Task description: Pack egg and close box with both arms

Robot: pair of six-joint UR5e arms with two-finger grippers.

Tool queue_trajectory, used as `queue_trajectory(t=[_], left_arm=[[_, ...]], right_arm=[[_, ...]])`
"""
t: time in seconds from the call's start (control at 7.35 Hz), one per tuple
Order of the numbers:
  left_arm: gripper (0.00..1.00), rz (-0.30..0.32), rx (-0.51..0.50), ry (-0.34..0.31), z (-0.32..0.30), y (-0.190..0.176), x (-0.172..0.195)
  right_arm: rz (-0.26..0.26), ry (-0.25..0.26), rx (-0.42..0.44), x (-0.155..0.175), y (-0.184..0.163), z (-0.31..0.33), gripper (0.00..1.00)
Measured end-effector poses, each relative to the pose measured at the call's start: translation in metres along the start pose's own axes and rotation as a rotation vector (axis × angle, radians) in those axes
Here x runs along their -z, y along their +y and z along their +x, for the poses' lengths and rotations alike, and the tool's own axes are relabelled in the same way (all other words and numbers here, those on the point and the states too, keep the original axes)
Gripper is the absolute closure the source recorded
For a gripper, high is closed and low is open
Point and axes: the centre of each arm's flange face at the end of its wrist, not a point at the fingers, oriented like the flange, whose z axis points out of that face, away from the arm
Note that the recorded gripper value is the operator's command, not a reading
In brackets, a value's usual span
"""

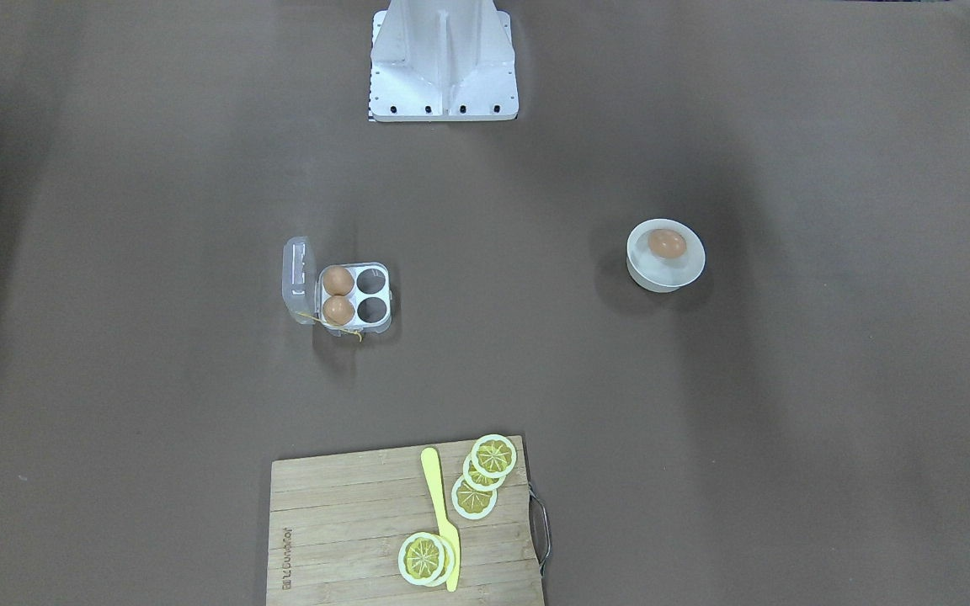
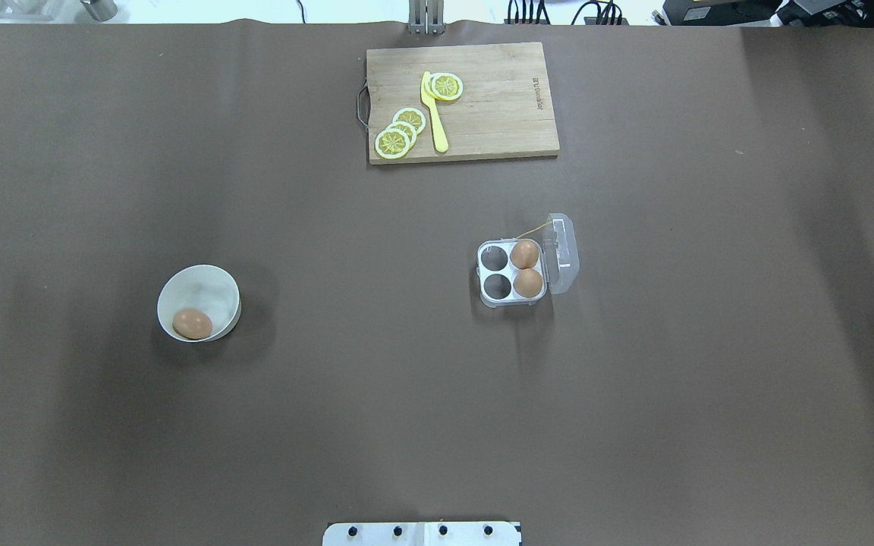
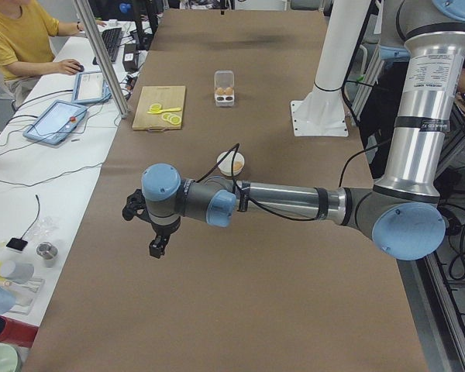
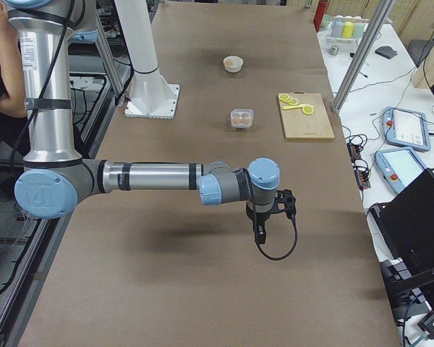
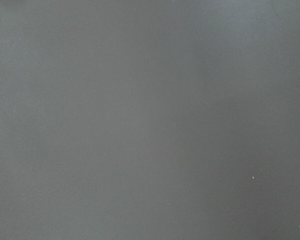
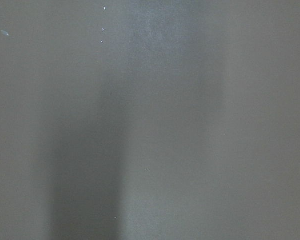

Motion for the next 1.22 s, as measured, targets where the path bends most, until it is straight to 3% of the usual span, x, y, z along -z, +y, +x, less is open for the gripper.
queue_trajectory(t=[0.41,0.82,1.22], left_arm=[[0.0,0.001,-0.044,0.024,0.094,-0.029,-0.009],[0.0,-0.025,0.024,0.063,0.202,-0.042,-0.031],[0.0,-0.047,0.052,0.102,0.263,-0.041,-0.042]], right_arm=[[-0.005,0.0,-0.005,-0.002,0.002,0.002,0.0],[-0.013,-0.001,-0.014,-0.006,0.003,0.005,0.0],[-0.016,-0.025,-0.021,-0.006,0.002,0.003,0.0]])
